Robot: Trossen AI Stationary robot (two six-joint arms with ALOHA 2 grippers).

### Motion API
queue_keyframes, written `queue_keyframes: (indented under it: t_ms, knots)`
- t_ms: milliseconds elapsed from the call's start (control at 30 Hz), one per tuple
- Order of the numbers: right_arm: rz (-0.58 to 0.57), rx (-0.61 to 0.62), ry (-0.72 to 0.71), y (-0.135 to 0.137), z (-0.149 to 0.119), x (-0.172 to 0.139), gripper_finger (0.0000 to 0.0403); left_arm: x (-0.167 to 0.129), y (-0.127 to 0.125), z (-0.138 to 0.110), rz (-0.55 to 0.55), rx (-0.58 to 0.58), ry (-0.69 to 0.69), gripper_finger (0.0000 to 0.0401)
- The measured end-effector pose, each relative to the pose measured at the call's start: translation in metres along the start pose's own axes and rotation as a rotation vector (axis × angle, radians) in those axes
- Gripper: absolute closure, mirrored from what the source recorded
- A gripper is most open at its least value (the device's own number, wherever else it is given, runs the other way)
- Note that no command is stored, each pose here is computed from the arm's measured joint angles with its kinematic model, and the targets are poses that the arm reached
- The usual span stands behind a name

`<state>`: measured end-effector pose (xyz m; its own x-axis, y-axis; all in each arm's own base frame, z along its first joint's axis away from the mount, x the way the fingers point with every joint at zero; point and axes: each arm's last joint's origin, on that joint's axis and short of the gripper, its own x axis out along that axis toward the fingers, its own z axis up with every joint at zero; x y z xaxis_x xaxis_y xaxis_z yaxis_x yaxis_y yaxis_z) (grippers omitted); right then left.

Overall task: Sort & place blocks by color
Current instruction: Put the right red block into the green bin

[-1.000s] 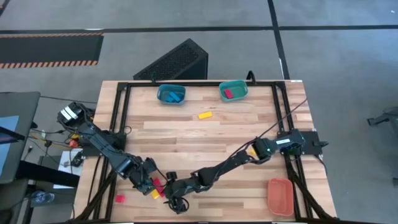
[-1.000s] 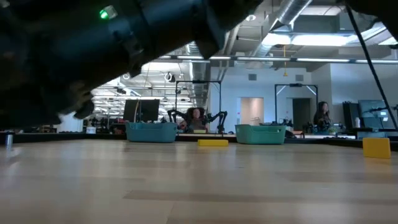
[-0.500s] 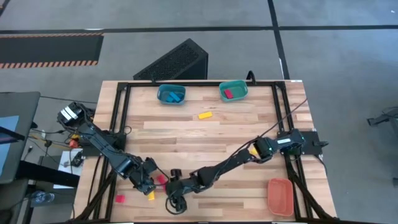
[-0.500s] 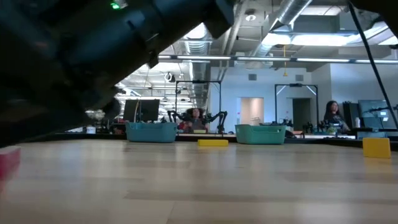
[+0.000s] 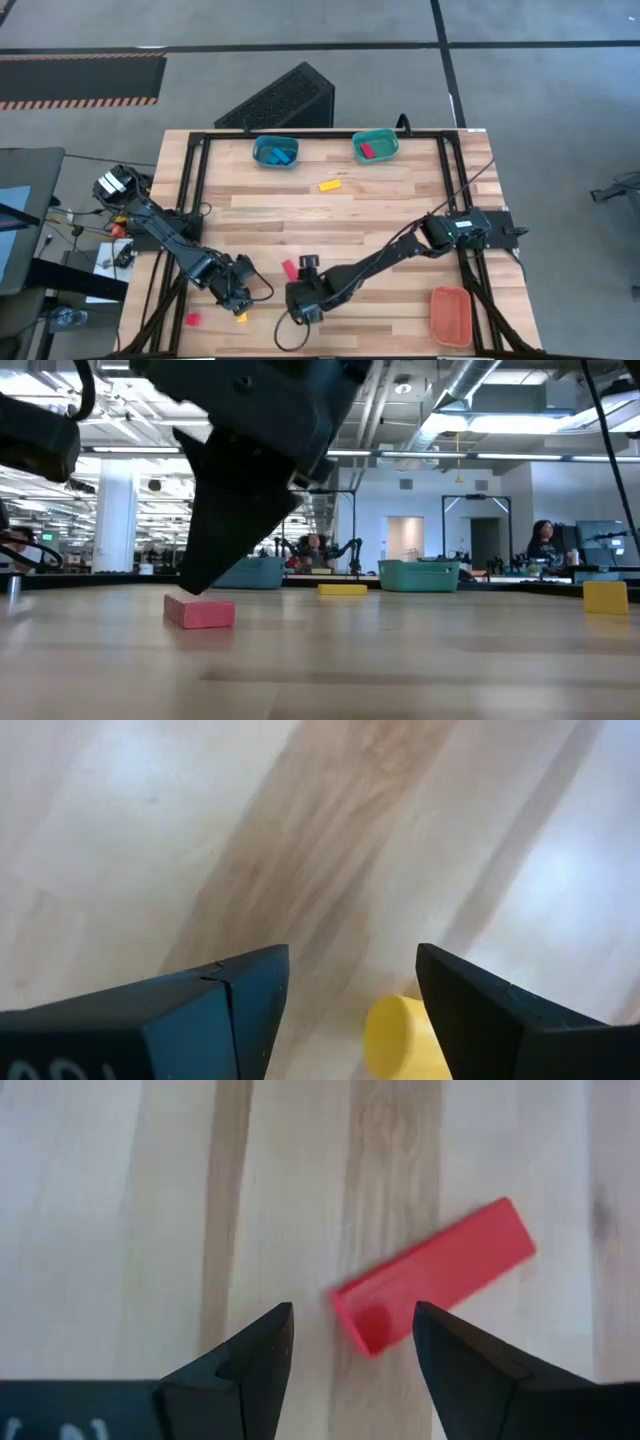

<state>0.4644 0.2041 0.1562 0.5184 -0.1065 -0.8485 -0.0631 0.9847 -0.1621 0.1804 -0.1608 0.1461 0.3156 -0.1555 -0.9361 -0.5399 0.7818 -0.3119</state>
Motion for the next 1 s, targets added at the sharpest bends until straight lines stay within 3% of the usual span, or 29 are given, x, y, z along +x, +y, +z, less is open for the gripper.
queue_keyframes:
  t_ms: [267, 433, 567, 733, 1000]
  knots:
    - [-0.149, 0.213, -0.013, 0.034, -0.017, -0.016, 0.0173, -0.003, -0.005, 0.001, -0.013, 0.029, -0.005, 0.0193]
    - [-0.34, 0.517, -0.129, 0.049, -0.031, -0.029, 0.0173, -0.003, -0.004, 0.003, -0.011, 0.065, -0.016, 0.0193]
    - [-0.372, 0.741, -0.245, 0.051, -0.034, -0.026, 0.0173, -0.003, -0.003, 0.008, -0.005, 0.071, -0.026, 0.0193]
    - [-0.312, 0.805, -0.29, 0.053, -0.035, -0.009, 0.0173, -0.002, -0.001, 0.016, 0.0, 0.083, -0.035, 0.0193]
    - [-0.293, 0.798, -0.327, 0.041, -0.033, 0.014, 0.0173, -0.002, -0.001, 0.017, -0.008, 0.097, -0.012, 0.0193]
